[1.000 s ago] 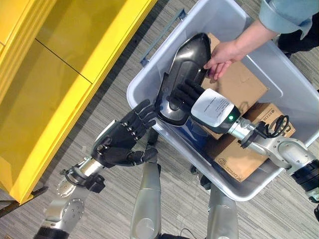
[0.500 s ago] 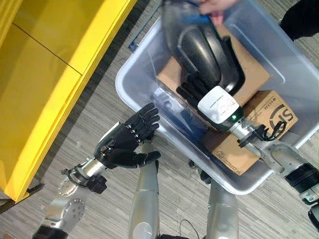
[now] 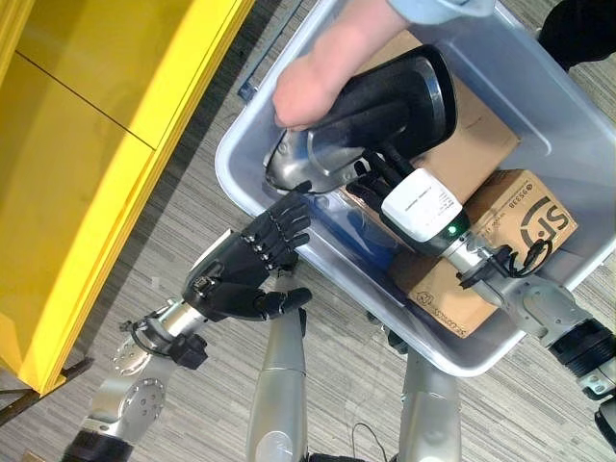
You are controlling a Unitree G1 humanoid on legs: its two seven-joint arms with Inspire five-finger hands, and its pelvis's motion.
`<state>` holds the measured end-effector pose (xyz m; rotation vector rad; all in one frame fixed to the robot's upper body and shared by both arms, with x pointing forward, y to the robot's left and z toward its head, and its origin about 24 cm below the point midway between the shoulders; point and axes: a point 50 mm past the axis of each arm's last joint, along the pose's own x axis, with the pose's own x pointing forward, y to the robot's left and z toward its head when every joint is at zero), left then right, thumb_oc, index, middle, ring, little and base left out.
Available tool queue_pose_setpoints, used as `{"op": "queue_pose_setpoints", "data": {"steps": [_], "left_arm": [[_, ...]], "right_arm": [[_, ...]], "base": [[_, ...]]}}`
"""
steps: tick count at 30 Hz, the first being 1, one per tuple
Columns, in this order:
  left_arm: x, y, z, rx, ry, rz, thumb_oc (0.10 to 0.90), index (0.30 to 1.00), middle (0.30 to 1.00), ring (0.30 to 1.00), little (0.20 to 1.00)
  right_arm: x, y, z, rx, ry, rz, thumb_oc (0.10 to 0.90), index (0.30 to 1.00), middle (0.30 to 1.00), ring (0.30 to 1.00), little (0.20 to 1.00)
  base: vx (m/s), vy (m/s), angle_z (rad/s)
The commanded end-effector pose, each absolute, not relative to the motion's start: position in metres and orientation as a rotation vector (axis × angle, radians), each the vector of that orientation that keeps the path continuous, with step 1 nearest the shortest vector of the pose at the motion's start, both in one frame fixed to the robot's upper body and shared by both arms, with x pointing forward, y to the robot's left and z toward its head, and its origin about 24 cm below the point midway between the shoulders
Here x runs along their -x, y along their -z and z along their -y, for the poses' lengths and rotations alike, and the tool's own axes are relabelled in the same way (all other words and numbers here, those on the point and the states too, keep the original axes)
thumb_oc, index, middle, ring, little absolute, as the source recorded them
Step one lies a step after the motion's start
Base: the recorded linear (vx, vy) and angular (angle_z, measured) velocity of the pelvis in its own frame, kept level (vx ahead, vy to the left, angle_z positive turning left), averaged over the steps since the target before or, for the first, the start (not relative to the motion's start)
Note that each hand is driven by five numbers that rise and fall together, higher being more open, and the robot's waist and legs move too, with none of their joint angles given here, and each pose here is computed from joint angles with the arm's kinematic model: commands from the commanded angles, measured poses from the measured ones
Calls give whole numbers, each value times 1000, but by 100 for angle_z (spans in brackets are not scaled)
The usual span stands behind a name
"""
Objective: Move parts from the plastic box to the shelf.
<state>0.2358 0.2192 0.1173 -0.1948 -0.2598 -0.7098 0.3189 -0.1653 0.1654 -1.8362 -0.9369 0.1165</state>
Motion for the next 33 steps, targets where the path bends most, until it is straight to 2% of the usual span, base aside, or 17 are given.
{"op": "queue_pose_setpoints", "data": {"steps": [1, 6, 10, 17, 22, 26, 28, 33], "left_arm": [[-224, -137, -197, 220, 834, 398, 900, 1000, 1000, 1000, 1000], [-225, -137, -193, 237, 839, 402, 900, 1000, 1000, 1000, 1000], [-223, -139, -187, 262, 845, 406, 900, 1000, 1000, 1000, 1000], [-220, -138, -177, 307, 848, 425, 900, 1000, 1000, 1000, 1000], [-217, -137, -175, 328, 836, 433, 900, 1000, 1000, 1000, 1000], [-216, -138, -173, 339, 824, 444, 900, 1000, 1000, 1000, 1000], [-216, -137, -173, 349, 818, 448, 900, 1000, 1000, 1000, 1000], [-215, -137, -172, 336, 819, 439, 900, 1000, 1000, 1000, 1000]], "right_arm": [[-324, -227, 181, 1748, 221, 1017, 900, 1000, 1000, 1000, 1000], [-322, -230, 191, 1607, 320, 980, 900, 1000, 1000, 1000, 1000], [-312, -236, 198, 1296, 407, 976, 900, 1000, 1000, 1000, 1000], [-292, -238, 199, 1021, 456, 993, 900, 1000, 1000, 1000, 1000], [-279, -232, 199, 937, 460, 993, 900, 1000, 1000, 1000, 1000], [-270, -231, 194, 1002, 393, 1007, 900, 1000, 1000, 1000, 1000], [-270, -231, 188, 1060, 316, 977, 900, 1000, 1000, 1000, 1000], [-276, -224, 193, 1025, 326, 910, 900, 1000, 1000, 1000, 1000]], "base": [[-1, 63, -6], [-5, 61, -7], [-2, 85, -7], [3, 104, -11], [6, 87, -14], [3, 94, -11], [7, 99, -24], [0, 16, -4]]}}
